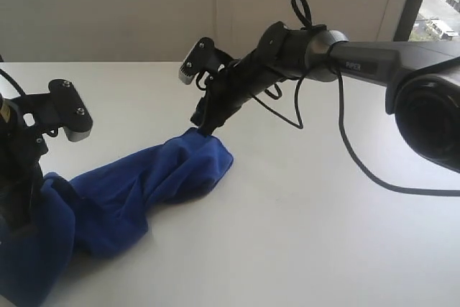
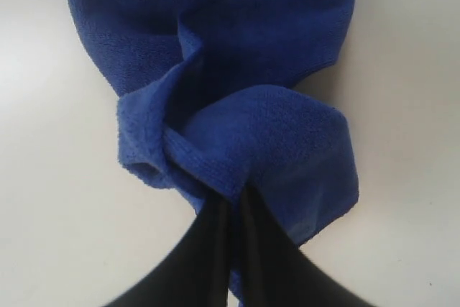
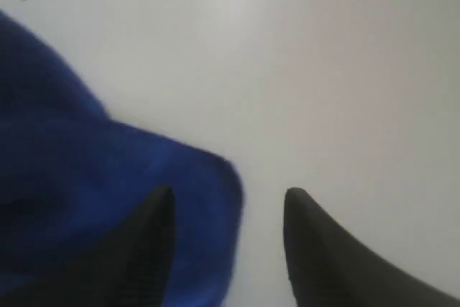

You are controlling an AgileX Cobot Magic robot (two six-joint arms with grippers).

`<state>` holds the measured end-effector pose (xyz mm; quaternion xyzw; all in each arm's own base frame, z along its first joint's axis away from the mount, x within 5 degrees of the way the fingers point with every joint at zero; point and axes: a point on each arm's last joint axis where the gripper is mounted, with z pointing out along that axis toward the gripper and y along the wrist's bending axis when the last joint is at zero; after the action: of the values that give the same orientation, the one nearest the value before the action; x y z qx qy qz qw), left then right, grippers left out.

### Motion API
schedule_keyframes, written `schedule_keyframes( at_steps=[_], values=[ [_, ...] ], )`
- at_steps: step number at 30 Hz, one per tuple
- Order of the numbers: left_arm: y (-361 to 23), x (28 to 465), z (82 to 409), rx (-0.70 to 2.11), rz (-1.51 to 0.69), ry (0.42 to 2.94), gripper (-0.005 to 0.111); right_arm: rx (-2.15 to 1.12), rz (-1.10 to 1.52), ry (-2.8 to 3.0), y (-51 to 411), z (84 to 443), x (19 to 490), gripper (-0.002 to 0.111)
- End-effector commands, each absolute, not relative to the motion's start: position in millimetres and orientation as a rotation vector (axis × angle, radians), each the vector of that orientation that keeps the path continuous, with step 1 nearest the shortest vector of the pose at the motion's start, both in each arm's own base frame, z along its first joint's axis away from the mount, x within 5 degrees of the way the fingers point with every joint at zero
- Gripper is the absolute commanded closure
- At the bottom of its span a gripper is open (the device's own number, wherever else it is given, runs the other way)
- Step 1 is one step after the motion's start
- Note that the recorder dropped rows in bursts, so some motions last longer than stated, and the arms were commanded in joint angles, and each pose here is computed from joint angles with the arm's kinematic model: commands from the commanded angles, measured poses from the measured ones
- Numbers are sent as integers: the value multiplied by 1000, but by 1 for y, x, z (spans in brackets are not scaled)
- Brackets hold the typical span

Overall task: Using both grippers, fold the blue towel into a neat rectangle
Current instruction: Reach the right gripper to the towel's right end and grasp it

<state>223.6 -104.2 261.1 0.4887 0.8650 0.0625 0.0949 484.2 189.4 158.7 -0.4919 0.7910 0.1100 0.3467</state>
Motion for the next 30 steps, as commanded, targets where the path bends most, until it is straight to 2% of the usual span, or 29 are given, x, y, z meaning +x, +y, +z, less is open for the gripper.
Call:
schedule_keyframes(
  at_steps=[1,7,10,14,18,24,26,30],
  values=[
    [-104,221,261,1432,168,2587,107,-1386,350,2117,188,149,475,63],
    [-104,221,261,1435,168,2587,107,-1380,344,2237,184,126,473,64],
    [-104,221,261,1435,168,2587,107,-1399,331,2306,180,114,471,69],
    [-103,221,261,1436,168,2589,107,-1457,191,2429,168,103,468,80],
    [-104,221,261,1435,168,2587,107,-1410,-6,2681,139,98,463,81],
    [-104,221,261,1432,154,2588,107,-1107,77,3080,81,91,450,81],
    [-107,219,261,1427,99,2593,107,-992,140,3180,63,82,437,81],
    [-116,212,256,1613,-68,2493,107,-969,246,3347,48,57,397,81]
  ],
)
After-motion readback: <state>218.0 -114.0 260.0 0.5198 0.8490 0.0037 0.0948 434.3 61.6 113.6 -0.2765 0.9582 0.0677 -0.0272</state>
